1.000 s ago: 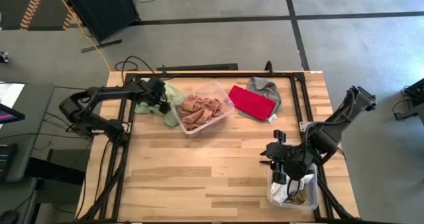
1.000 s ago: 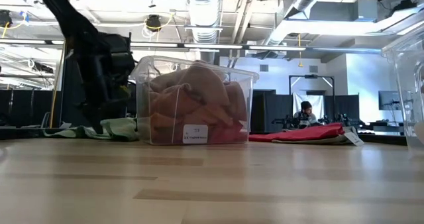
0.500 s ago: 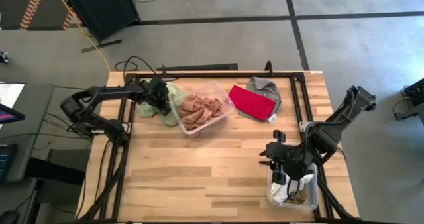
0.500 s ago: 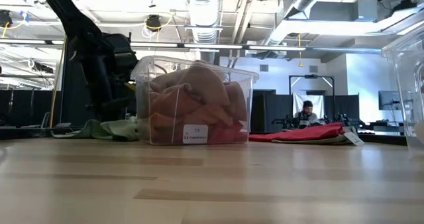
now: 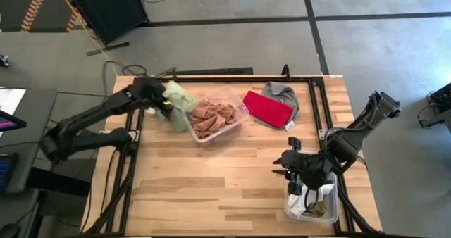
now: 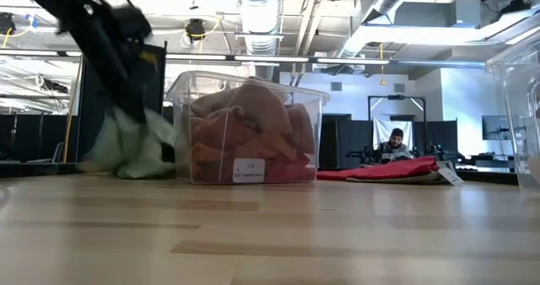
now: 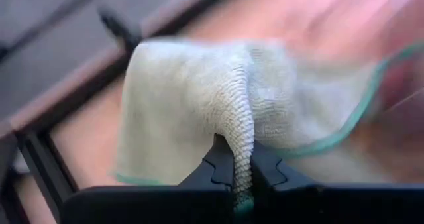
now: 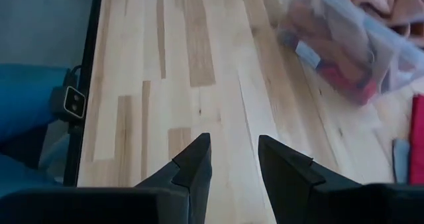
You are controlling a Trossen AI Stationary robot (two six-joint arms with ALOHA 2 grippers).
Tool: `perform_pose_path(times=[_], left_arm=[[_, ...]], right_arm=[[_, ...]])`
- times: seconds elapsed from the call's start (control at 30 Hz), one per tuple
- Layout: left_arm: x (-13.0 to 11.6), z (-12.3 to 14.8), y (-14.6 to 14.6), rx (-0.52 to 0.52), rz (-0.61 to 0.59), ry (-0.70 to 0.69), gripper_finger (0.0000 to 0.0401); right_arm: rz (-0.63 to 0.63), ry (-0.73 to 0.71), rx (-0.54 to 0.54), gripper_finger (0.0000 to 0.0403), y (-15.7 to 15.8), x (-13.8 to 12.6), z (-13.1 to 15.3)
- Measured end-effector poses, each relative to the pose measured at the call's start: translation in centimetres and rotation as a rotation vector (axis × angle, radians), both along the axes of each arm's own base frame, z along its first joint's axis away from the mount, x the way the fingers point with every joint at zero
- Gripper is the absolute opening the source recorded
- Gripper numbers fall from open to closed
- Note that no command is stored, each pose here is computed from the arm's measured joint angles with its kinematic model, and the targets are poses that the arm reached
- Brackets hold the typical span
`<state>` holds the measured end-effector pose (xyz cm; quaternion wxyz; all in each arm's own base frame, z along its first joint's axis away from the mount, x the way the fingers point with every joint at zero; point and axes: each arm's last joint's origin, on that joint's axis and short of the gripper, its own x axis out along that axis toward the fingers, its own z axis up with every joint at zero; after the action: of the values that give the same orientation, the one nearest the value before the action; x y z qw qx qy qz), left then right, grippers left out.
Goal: Sort towels by color in basket
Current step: Put the green towel into the bottom transparent bin
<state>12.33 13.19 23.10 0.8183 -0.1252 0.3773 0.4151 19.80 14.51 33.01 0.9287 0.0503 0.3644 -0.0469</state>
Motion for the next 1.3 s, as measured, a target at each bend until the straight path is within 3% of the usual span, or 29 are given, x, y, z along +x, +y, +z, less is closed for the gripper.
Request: perform_pose_path(times=[0.33,0.63,1.0,1.3], left_arm=[[-3.0,6.9,-5.5,0.247,-0.137,-0.385,0.0001],[-3.4,9.8,-8.6,0.303,-0.4,-0.684,0.0001],[0.1,11.3,-10.7,0.3,-0.711,-0.856,0.0001],[5.8,10.5,-13.5,0.29,-0.943,-0.862,0.0001]], right_arm=[[0.049,-0.117,-0.055,0.0153,-0.8,1.9,1.0],[0.102,-0.211,-0.181,0.0153,-1.6,4.8,-0.2],[0.149,-0.291,-0.38,0.0158,-2.5,10.1,-2.1],[0.11,-0.388,-0.442,0.0271,-4.2,11.6,-1.2]])
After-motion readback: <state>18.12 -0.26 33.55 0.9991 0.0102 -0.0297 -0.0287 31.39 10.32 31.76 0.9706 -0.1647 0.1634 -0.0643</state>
